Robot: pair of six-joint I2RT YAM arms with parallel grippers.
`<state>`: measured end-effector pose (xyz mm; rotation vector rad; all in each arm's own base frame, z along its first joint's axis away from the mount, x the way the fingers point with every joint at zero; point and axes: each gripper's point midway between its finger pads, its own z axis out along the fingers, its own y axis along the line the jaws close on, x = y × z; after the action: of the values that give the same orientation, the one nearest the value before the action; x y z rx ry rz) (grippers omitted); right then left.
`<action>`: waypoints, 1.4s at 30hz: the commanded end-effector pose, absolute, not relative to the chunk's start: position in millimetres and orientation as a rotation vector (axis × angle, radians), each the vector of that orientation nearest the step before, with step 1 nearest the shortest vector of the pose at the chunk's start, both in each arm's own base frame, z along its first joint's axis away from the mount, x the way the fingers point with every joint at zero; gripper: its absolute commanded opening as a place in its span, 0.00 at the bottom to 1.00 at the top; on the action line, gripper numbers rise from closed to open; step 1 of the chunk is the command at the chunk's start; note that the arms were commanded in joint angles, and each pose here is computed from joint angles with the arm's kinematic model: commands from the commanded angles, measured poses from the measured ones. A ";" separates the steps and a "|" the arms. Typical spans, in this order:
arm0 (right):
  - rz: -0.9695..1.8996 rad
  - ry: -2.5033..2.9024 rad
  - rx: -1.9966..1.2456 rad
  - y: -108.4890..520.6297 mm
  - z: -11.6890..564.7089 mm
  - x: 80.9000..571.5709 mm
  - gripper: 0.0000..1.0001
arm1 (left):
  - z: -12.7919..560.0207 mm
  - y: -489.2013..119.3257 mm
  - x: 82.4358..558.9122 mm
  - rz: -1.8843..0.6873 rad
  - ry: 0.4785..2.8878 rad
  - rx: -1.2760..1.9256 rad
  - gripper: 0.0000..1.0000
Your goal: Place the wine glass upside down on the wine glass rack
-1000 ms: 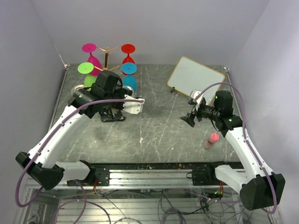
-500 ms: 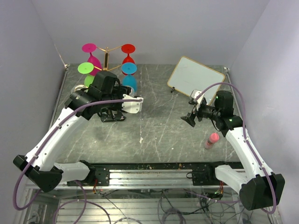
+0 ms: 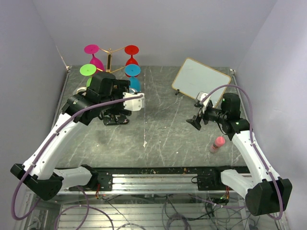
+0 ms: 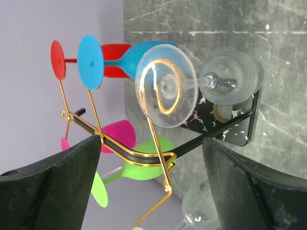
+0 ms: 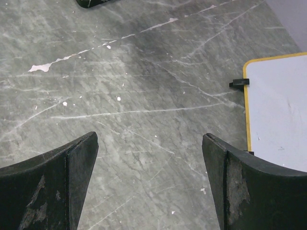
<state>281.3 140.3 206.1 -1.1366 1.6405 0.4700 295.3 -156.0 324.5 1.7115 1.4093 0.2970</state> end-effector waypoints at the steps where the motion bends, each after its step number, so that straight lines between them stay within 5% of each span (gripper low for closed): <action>1: 0.482 1.640 -1.129 139.0 205.0 278.5 0.89 | 350.9 -144.0 305.3 0.332 1.473 1.484 0.99; 12: 0.398 1.689 -1.017 122.9 208.3 298.0 0.91 | 397.0 -94.9 320.5 0.396 1.597 0.869 0.99; 17: 0.192 1.743 -0.704 82.2 233.5 335.8 0.99 | 407.6 -79.6 322.3 0.328 1.613 0.675 0.99; 27: 0.000 1.705 -0.348 32.0 277.2 354.1 1.00 | 411.0 -39.3 305.9 0.259 1.664 0.390 0.99; 42: -0.042 1.790 -0.312 21.6 305.3 351.5 1.00 | 395.8 0.2 263.4 0.109 1.570 -0.006 0.98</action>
<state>358.4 31.7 304.8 -0.3604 1.7487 -0.0061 275.7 -4.7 368.3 0.1160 1.6899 0.1867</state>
